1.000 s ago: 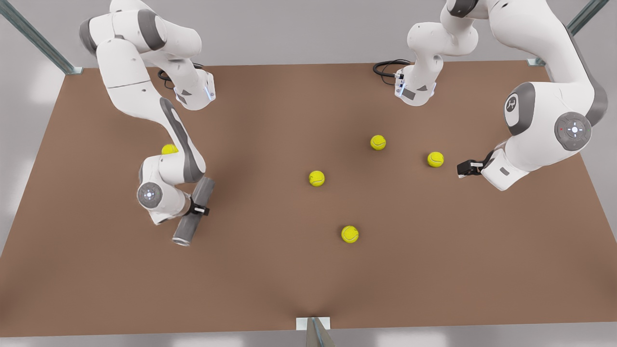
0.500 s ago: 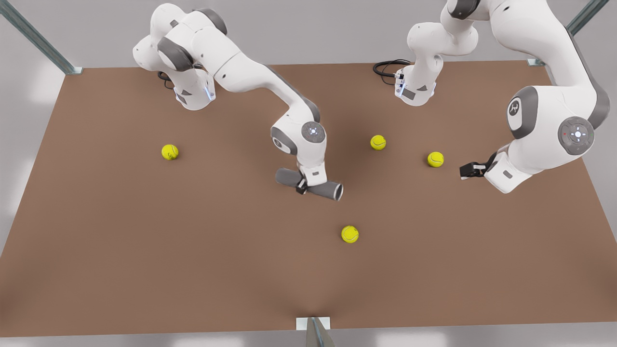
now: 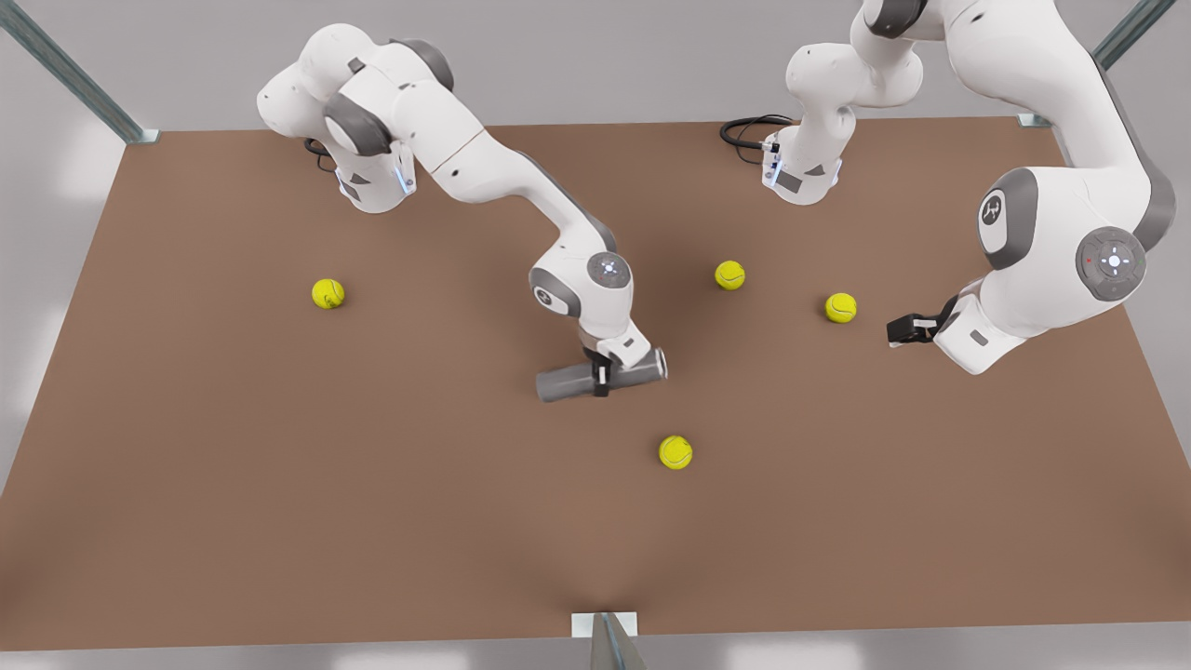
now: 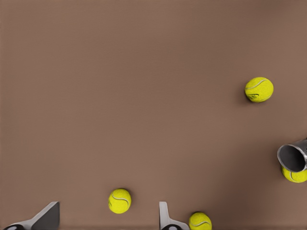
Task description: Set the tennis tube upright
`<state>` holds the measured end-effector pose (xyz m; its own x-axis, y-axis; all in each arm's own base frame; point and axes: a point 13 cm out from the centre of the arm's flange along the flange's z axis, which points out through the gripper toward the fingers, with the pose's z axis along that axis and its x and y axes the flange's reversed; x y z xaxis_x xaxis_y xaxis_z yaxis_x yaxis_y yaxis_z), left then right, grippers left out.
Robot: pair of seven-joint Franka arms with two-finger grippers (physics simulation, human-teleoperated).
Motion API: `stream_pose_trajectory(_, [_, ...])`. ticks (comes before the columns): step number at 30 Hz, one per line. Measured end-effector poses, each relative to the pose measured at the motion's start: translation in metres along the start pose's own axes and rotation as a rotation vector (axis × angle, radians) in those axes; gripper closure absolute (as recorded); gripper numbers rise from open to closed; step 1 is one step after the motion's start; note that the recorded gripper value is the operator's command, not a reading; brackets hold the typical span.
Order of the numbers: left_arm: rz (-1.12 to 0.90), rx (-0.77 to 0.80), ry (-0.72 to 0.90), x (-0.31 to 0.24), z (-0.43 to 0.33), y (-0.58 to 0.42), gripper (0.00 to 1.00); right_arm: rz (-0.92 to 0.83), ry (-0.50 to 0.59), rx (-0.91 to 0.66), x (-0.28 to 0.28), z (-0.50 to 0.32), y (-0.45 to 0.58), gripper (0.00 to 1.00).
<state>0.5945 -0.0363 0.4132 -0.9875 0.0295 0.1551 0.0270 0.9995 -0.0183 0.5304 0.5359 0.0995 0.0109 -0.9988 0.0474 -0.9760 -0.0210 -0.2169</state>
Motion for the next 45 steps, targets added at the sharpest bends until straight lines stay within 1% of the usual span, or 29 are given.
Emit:
stream_pose_trajectory(6, [0.000,0.000,0.002,-0.001,0.002,0.000,0.00,-0.089,-0.026,0.008,-0.009,-0.007,0.003,0.00])
stream_pose_trajectory(7, [-0.001,0.007,0.011,-0.003,0.008,-0.001,0.00,-0.072,-0.058,-0.001,-0.015,-0.036,0.002,0.00])
stream_pose_trajectory(8, [-0.015,0.042,0.031,-0.009,0.022,-0.001,0.00,-0.023,-0.105,-0.016,-0.016,-0.084,-0.009,0.00])
stream_pose_trajectory(9, [-0.044,0.103,0.062,-0.014,0.042,0.003,0.00,0.063,-0.146,-0.040,0.002,-0.139,-0.031,0.00])
stream_pose_trajectory(10, [-0.073,0.167,0.097,-0.017,0.064,0.010,0.00,0.164,-0.169,-0.067,0.037,-0.187,-0.058,0.00])
stream_pose_trajectory(11, [-0.096,0.236,0.138,-0.016,0.088,0.013,0.00,0.271,-0.171,-0.093,0.081,-0.221,-0.090,0.00])
stream_pose_trajectory(12, [-0.129,0.335,0.200,-0.010,0.128,0.010,0.00,0.385,-0.153,-0.098,0.133,-0.255,-0.127,0.00])
stream_pose_trajectory(14, [-0.166,0.528,0.277,0.006,0.198,-0.039,0.00,0.615,-0.072,-0.145,0.242,-0.282,-0.167,0.00])
stream_pose_trajectory(16, [-0.181,0.679,0.268,0.006,0.240,-0.118,0.00,0.878,-0.006,-0.169,0.372,-0.295,-0.201,0.00])
stream_pose_trajectory(17, [-0.196,0.741,0.250,0.005,0.256,-0.154,0.00,0.973,0.036,-0.178,0.418,-0.295,-0.204,0.00])
stream_pose_trajectory(18, [-0.219,0.796,0.226,0.002,0.270,-0.185,0.00,1.034,0.076,-0.192,0.445,-0.294,-0.200,0.00])
stream_pose_trajectory(19, [-0.262,0.852,0.201,-0.001,0.285,-0.205,0.00,1.075,0.107,-0.207,0.457,-0.293,-0.195,0.00])
stream_pose_trajectory(21, [-0.351,0.934,0.142,-0.004,0.305,-0.224,0.00,1.135,0.157,-0.232,0.466,-0.293,-0.184,0.00])
stream_pose_trajectory(23, [-0.395,0.969,0.092,-0.002,0.321,-0.234,0.00,1.197,0.192,-0.253,0.478,-0.292,-0.177,0.00])
stream_pose_trajectory(25, [-0.416,0.997,0.062,0.005,0.332,-0.253,0.00,1.315,0.206,-0.286,0.525,-0.290,-0.173,0.00])
stream_pose_trajectory(27, [-0.412,1.007,0.036,0.010,0.341,-0.267,0.00,1.385,0.218,-0.309,0.548,-0.290,-0.168,0.00])
stream_pose_trajectory(33, [-0.321,1.012,-0.018,0.017,0.355,-0.300,0.00,1.470,0.276,-0.330,0.559,-0.290,-0.157,0.00])
stream_pose_trajectory(39, [-0.212,1.020,-0.063,0.016,0.356,-0.325,0.00,1.494,0.290,-0.325,0.540,-0.294,-0.156,0.00])
stream_pose_trajectory(45, [-0.135,1.025,-0.117,0.009,0.348,-0.333,0.00,1.550,0.307,-0.321,0.551,-0.296,-0.154,0.00])
